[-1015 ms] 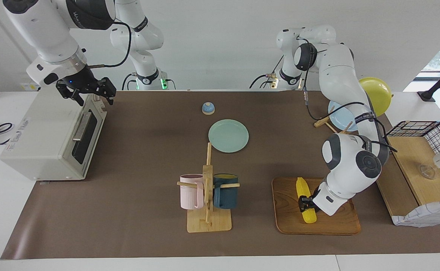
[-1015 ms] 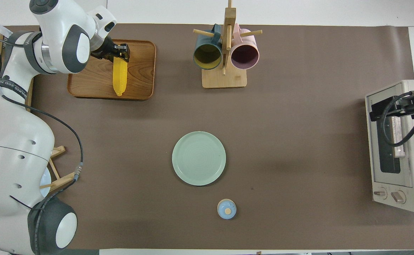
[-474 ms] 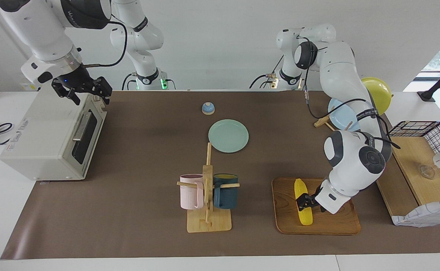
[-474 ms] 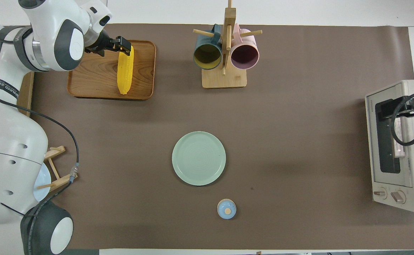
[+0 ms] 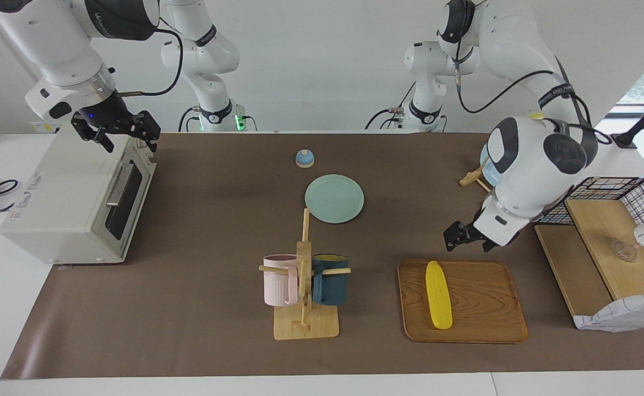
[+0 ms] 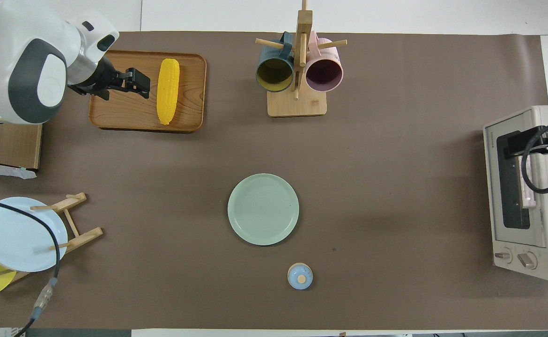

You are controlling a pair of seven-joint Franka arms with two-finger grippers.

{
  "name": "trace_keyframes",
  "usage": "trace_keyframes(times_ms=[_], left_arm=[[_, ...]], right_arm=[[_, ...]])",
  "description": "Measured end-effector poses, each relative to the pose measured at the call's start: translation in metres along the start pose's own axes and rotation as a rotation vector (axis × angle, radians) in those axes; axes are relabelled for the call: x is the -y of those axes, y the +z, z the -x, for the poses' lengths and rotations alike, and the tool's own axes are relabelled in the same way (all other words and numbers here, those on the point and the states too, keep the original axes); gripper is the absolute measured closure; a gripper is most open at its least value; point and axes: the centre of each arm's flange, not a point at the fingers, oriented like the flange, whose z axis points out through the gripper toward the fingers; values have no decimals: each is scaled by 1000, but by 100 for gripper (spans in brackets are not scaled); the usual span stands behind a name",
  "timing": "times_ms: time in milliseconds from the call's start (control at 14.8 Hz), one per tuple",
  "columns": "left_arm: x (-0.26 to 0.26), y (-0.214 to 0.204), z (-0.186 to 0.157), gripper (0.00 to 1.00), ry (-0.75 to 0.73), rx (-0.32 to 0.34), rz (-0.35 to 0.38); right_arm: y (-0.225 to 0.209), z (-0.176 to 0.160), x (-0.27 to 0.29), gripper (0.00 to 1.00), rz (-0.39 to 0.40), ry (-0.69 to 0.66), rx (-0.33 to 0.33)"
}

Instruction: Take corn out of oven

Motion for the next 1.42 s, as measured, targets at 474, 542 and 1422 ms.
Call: trace_keyframes(times_ms=[474,542,1422], left_arm=[[15,-97,100,0,-20,117,-48],[16,-104,111,0,-24,135,-51],[13,-133,142,0,-73,133,-60]], right_arm=[[-1,1,-4,0,-1,7,-3],[-1,1,-4,0,-1,7,-3],[-4,2,-2,0,0,4,-9]])
